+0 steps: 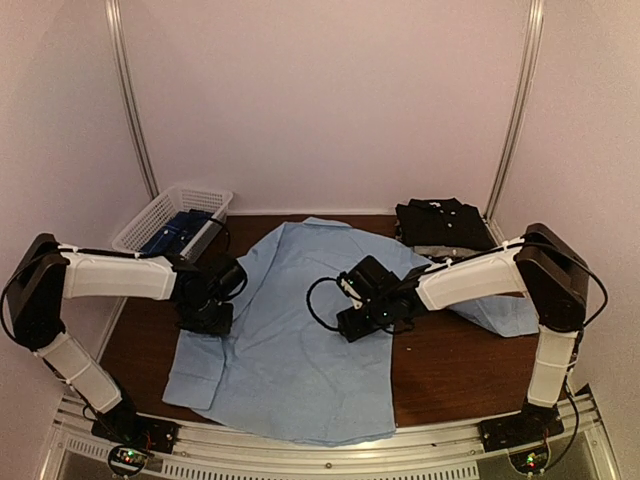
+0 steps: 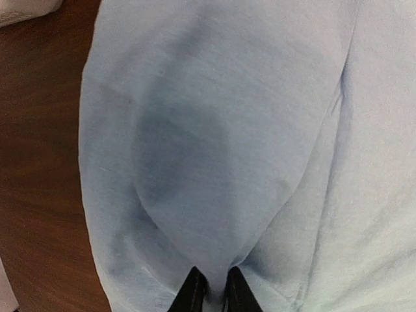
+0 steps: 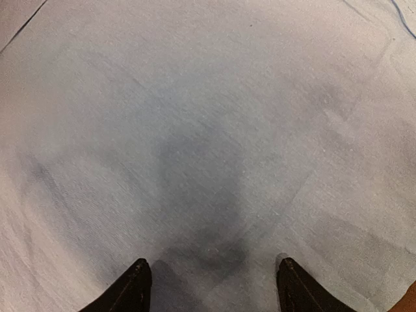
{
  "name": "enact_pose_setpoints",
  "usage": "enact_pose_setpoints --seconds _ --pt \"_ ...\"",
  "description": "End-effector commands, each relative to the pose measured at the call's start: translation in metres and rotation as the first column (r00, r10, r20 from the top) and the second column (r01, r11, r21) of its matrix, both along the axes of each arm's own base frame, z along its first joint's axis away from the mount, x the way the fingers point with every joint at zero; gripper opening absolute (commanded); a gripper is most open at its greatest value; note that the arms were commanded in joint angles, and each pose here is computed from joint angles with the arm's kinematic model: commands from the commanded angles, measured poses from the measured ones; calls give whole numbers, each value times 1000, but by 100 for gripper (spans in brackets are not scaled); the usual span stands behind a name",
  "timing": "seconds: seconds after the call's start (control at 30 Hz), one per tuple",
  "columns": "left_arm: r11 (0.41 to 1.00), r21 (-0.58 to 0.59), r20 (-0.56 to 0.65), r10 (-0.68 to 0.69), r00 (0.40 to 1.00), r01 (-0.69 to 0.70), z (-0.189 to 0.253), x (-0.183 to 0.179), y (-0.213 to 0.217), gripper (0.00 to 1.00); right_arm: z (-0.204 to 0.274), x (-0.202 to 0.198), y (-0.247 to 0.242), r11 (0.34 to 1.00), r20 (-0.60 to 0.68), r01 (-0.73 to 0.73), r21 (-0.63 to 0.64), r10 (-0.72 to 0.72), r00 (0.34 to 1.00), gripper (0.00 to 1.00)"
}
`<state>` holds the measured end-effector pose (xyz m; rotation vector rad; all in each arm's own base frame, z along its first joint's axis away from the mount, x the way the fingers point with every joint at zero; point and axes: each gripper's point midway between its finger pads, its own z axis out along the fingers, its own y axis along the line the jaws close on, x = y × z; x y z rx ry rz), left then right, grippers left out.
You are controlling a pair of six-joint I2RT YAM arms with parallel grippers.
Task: Fold and stack the long sleeve shirts
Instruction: Smooth out the flattened shirt at the center of the board.
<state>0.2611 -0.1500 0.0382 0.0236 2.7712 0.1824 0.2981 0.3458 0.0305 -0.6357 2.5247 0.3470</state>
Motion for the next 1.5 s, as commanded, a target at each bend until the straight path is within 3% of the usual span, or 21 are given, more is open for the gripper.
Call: enact_pose_setpoints --seconds 0.0,0.1,0.37,0.8,0.93,1.1,1.27,1.47 --pt "997 67 120 34 992 -43 33 32 10 5 -12 -8 -11 999 -4 17 -50 -17 1000 67" --pt "995 74 166 53 985 -66 54 52 20 0 -16 -12 -18 997 -11 20 -70 -21 1000 66" --pt "987 77 223 120 967 -141 83 99 64 0 -31 -22 -40 992 -41 49 -115 -54 998 66" --pt "991 -126 206 72 976 -47 96 131 52 0 -39 -11 -117 969 -82 195 -155 -209 974 64" --pt "983 -174 183 93 979 -61 94 133 56 0 -29 -8 -110 977 -82 176 -117 -186 979 64" --pt "925 -354 155 203 967 -138 88 128 86 0 -12 -6 -93 987 -76 148 -57 -152 985 66" --pt "897 -411 138 239 961 -164 84 121 105 0 5 3 -76 992 -52 128 -17 -128 990 67" --pt "900 -405 140 234 962 -161 80 120 107 28 24 13 -49 995 -16 95 27 -95 995 68"
